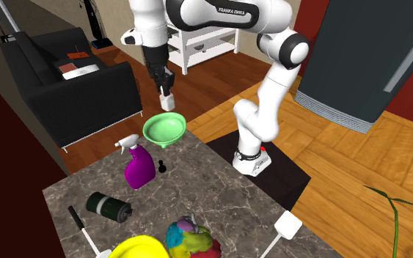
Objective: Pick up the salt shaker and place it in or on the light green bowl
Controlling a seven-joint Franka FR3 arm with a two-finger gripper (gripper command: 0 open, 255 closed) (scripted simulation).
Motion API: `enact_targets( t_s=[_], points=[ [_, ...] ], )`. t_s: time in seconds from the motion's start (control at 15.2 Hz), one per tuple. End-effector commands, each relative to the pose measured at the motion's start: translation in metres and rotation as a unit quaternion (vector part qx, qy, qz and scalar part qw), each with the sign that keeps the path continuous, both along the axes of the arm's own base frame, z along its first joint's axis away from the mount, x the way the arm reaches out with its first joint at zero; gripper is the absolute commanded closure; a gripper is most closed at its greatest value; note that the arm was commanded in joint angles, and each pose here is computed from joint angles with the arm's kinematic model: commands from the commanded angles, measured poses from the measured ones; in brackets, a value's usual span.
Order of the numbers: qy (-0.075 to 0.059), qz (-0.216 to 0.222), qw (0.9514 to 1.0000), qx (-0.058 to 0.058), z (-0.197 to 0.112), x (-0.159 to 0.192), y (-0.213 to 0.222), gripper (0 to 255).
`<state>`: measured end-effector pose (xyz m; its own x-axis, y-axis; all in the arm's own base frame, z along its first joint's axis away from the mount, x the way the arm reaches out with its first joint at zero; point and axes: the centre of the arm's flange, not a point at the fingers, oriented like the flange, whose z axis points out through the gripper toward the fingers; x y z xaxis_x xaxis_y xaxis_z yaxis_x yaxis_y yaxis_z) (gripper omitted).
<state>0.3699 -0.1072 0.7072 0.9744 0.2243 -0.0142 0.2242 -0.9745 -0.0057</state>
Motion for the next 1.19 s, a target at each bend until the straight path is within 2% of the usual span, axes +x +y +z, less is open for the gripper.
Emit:
enact_targets(
  t_s=[0.0, 0.13, 1.12],
  points=[
    [0.0, 0.0, 1.0, 0.0, 0.002, -0.005, -0.027, 255],
    [0.0, 0.0, 1.0, 0.0, 0.005, -0.009, -0.053, 255],
    [0.0, 0.0, 1.0, 0.0, -0.074, -0.009, -0.053, 255]
  ],
)
